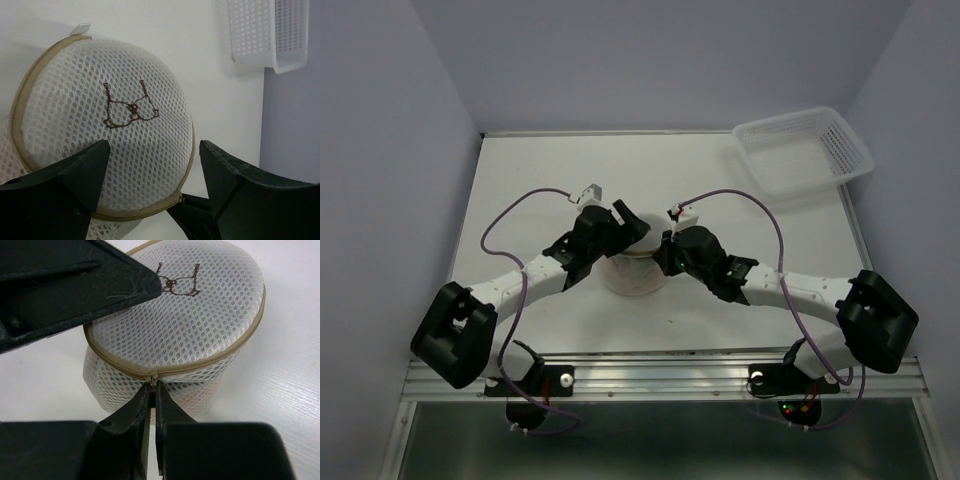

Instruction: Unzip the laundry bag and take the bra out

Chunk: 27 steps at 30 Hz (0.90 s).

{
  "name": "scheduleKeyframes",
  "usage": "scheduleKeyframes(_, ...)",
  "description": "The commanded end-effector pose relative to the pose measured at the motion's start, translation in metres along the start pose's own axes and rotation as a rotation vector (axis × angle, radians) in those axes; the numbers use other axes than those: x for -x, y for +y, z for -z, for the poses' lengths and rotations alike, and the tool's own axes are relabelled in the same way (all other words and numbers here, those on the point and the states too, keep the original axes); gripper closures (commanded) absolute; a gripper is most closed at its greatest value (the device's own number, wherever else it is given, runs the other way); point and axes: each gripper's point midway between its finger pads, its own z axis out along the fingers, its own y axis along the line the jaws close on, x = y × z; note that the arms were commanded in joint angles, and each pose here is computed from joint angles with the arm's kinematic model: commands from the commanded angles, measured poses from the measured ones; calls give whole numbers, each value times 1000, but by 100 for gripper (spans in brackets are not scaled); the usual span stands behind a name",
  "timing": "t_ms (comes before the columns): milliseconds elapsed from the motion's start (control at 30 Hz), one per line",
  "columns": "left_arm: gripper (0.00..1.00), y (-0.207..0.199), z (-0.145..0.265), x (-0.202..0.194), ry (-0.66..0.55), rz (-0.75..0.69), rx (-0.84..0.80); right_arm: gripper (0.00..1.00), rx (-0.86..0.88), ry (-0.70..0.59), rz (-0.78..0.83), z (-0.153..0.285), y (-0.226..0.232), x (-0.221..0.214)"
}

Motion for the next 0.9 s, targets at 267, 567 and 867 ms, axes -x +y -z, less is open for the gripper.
scheduleKeyframes(267, 12, 9, 67, 36, -197, 121, 34, 99, -1, -104, -4, -3, 10, 34)
scheduleKeyframes(567, 15, 16, 43, 4, -102, 183, -17, 99, 34, -89, -4, -10, 18, 31)
scheduleKeyframes(867, 58, 5, 19, 20, -142, 156, 10, 99, 30, -94, 14, -7, 18, 30)
